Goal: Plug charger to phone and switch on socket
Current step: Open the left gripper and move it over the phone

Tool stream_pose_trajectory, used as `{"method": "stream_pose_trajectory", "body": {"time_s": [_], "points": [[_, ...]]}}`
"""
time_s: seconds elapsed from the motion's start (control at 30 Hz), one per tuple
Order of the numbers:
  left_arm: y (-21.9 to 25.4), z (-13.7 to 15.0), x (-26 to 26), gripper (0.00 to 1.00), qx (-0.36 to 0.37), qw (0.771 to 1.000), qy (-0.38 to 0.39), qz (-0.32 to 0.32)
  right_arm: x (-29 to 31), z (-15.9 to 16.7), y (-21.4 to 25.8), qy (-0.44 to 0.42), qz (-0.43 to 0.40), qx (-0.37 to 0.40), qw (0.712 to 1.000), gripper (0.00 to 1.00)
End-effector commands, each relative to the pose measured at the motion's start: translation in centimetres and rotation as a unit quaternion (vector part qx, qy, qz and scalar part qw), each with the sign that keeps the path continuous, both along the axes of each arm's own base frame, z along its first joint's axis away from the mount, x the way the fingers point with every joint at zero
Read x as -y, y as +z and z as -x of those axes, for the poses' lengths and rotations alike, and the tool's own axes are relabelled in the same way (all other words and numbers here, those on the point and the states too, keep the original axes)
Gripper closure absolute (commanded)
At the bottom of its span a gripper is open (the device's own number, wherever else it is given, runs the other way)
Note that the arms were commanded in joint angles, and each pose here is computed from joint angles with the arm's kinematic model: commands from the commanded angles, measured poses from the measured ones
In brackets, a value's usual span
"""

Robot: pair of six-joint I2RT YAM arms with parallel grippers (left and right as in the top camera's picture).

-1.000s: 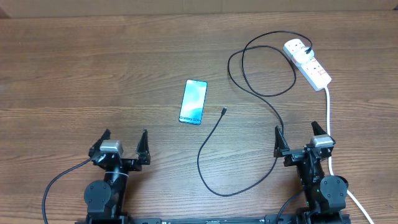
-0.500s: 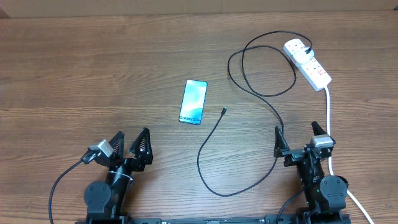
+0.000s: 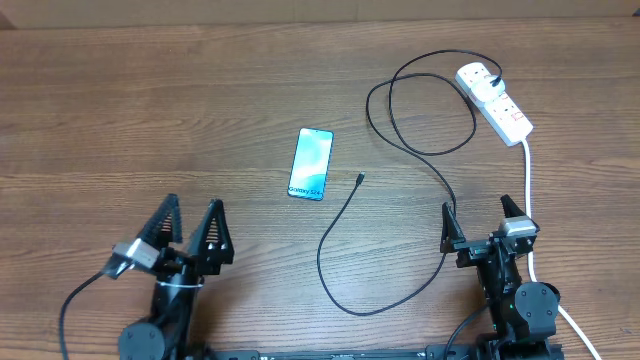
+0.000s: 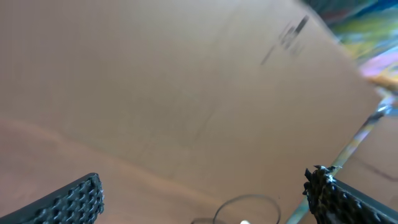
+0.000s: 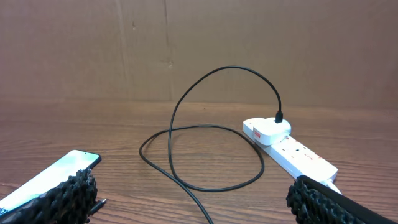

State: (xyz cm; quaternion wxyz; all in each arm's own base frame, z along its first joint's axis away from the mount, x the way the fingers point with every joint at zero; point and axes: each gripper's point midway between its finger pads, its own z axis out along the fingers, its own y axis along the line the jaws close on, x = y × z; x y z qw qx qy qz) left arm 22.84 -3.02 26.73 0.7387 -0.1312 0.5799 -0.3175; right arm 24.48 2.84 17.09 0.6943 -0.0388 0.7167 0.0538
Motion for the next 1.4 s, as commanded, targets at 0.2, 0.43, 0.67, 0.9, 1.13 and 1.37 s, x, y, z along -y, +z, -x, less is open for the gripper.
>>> {"method": "stream_pose_trajectory", "body": {"time_s": [0.2, 0.43, 0.67, 0.9, 1.13, 1.37], "points": [[13.2, 3.8, -0.3, 0.00, 0.107, 0.994, 0.007, 0.004, 0.3, 0.0, -0.1, -0.008, -0.003, 0.003, 1.000, 0.00], [20.2, 4.2, 2.6, 0.00, 0.135, 0.987, -0.064, -0.052, 0.3, 0.0, -0.1, -0.008, -0.003, 0.003, 1.000, 0.00], [20.9, -0.5, 6.3, 0.00, -0.013, 0.977, -0.167, -0.135, 0.3, 0.0, -0.1, -0.008, -0.003, 0.003, 1.000, 0.00], [15.8, -5.7, 6.8, 0.00, -0.224, 0.929, -0.213, -0.202, 0.3, 0.0, -0.1, -0.008, -0.003, 0.003, 1.000, 0.00], [12.8, -7.6, 9.5, 0.00, -0.275, 0.891, -0.327, -0.155, 0.3, 0.0, -0.1, -0.008, -0.003, 0.002, 1.000, 0.00], [10.1, -8.6, 10.0, 0.00, -0.329, 0.879, -0.300, -0.169, 0.3, 0.0, -0.1, -0.008, -0.003, 0.002, 1.000, 0.00]]}}
